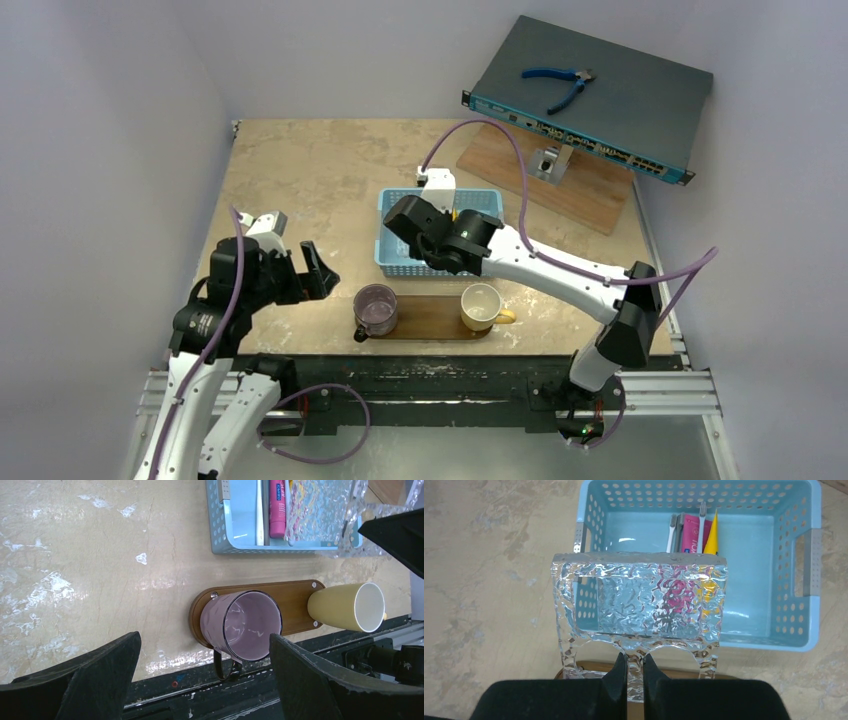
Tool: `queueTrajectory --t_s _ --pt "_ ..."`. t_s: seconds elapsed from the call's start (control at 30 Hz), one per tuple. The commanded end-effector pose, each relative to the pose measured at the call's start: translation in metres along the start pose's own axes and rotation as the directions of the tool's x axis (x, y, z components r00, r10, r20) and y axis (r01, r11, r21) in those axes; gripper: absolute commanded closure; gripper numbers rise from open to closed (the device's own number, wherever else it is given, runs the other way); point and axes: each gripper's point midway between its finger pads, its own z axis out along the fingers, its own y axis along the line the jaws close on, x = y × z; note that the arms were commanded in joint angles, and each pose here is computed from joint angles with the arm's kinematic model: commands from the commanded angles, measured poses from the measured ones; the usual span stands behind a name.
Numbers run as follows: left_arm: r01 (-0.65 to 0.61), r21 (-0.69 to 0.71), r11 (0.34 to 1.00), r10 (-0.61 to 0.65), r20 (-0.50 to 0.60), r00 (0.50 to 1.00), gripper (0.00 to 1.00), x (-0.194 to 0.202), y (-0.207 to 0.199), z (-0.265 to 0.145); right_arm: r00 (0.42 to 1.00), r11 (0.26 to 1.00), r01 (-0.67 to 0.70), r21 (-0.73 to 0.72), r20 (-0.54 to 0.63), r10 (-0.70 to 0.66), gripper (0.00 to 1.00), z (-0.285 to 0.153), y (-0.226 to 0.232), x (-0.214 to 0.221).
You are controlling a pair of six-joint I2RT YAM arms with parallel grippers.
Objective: Prepare toiletry sets of a toothbrush and toothpaste on the tray
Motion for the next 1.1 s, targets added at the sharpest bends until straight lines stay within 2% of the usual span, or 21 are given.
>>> queueTrajectory --t_s 0.0,0.47,0.9,1.07 --pt "-0.032 0.013 0.999 0.032 0.04 0.999 0.0 -0.007 -0.002 0.0 0.998 0.998 -0.061 0.012 0.02 0.061 1.0 -0.024 -0.007 0.004" --pt "-0.037 0.014 0.999 0.036 0.062 0.997 0.0 -0.007 -0.003 -0.005 0.994 0.995 -0.092 0.039 -0.058 0.094 1.0 -0.049 -0.008 0.05" --pt "-0.042 0.017 0.999 0.041 0.074 0.996 0.0 -0.007 -0.003 -0.008 0.985 0.998 -0.062 0.018 -0.162 0.064 1.0 -0.05 -0.004 0.093" --pt "-0.044 0.017 0.999 0.043 0.075 0.996 0.0 -0.007 -0.003 -0.008 0.976 0.997 -0.064 -0.031 -0.209 0.056 1.0 -0.046 -0.001 0.112"
